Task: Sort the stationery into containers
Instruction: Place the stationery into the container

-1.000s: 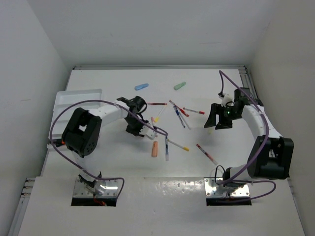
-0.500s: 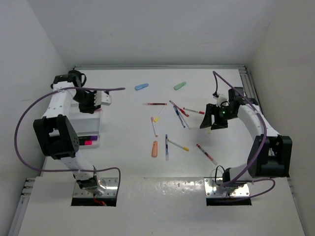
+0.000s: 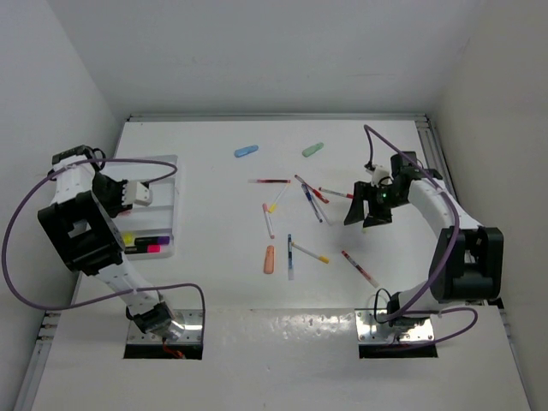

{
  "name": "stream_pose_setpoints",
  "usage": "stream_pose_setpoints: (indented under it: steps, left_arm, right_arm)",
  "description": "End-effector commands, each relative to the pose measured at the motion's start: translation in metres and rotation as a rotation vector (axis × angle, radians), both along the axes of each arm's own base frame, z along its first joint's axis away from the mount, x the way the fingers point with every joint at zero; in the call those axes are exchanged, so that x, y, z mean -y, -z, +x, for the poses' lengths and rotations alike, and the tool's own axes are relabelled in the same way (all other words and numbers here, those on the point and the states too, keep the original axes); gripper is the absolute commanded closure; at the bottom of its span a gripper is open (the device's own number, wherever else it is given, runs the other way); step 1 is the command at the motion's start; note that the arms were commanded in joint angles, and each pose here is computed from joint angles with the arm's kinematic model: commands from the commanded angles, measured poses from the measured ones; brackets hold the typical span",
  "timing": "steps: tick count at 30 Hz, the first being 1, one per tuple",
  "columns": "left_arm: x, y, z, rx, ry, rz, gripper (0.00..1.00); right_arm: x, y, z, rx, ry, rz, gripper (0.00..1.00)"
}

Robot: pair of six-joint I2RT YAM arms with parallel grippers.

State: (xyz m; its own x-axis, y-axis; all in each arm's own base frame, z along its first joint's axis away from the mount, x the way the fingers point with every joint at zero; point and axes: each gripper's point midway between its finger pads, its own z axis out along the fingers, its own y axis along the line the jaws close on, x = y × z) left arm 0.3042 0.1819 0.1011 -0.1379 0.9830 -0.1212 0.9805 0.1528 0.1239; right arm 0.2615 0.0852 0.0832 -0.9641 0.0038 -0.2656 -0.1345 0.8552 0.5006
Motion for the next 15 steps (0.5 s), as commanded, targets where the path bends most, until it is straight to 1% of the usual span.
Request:
stream_pose_setpoints:
  steps: [1,6,10,15]
  left_arm:
    - [-0.02,0.002,0.009,0.032,0.055,0.068,0.91]
    - [-0.038,0.013,0.012,0.017,0.032,0.085,0.9]
    - [-0.046,0.025,0.013,0.001,0.022,0.109,0.88]
    - [-0.053,0.038,0.011,-0.009,0.006,0.108,0.87]
  right_arm:
    - [-0.001,-0.01,0.015,0.039,0.01,-0.002,0.32]
    - [-0.002,-0.01,0.017,0.014,0.01,-0.003,0.32]
    - [-0.003,-0.011,0.018,0.007,0.01,-0.004,0.32]
    - [0.0,-0.011,0.017,0.004,0.003,-0.019,0.32]
